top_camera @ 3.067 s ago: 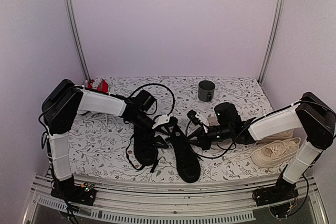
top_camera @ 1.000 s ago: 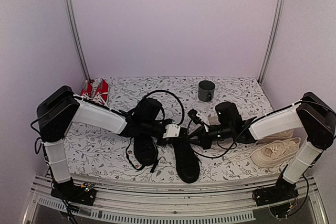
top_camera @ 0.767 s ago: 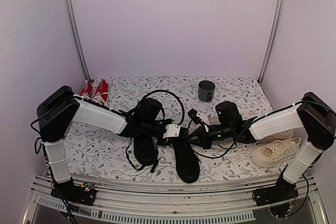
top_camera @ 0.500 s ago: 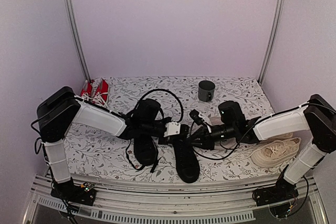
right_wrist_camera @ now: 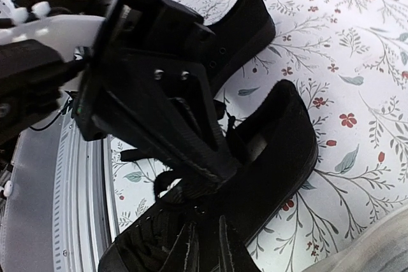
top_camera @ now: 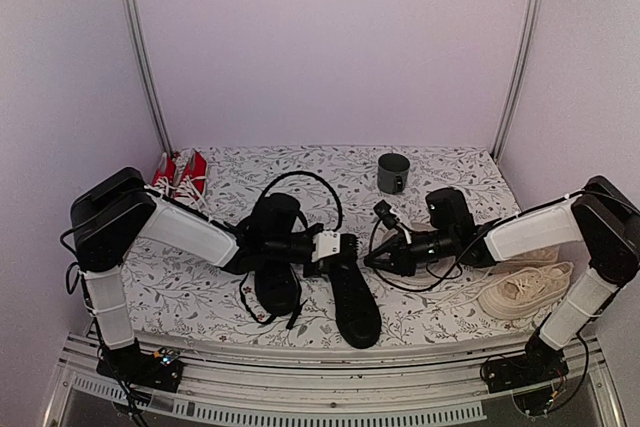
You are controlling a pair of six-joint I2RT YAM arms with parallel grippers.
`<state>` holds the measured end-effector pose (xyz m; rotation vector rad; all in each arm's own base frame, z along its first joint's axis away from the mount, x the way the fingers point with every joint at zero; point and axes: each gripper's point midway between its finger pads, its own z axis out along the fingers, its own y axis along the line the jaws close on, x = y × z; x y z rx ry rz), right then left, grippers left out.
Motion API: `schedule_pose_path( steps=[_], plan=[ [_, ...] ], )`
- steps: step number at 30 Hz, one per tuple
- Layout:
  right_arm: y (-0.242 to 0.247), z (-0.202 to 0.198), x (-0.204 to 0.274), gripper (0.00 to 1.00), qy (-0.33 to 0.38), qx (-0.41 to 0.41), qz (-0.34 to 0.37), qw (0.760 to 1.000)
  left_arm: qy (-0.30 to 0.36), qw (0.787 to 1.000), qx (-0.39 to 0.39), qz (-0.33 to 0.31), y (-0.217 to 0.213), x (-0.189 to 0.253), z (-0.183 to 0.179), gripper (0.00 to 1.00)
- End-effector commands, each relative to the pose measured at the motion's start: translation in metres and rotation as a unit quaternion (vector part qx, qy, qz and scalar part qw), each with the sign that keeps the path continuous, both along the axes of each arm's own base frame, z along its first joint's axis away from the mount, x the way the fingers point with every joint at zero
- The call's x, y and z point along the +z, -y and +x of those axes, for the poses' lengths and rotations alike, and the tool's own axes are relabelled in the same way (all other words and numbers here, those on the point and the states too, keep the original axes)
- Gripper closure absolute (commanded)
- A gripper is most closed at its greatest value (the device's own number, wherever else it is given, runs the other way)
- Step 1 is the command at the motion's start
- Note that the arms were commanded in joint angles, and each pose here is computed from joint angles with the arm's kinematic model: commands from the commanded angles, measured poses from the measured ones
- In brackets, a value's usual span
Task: Tie the shoes
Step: Tie the loops with the shoelace on the shoe.
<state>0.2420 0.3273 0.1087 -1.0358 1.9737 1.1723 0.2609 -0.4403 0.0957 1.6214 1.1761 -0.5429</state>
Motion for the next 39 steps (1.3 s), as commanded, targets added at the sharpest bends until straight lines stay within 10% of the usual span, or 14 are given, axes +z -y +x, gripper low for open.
schedule_pose_path(
  steps=[1,39],
  plan=[
    [-0.013,0.014,-0.007,0.87,-0.023,-0.014,0.017,0.999,0.004,1.000,0.000,-0.028,0.004,0.014,-0.002,1.00],
    [-0.035,0.010,0.012,0.75,-0.038,-0.038,0.117,0.992,-0.014,0.999,-0.008,-0.028,0.008,0.005,-0.004,1.00]
  ],
)
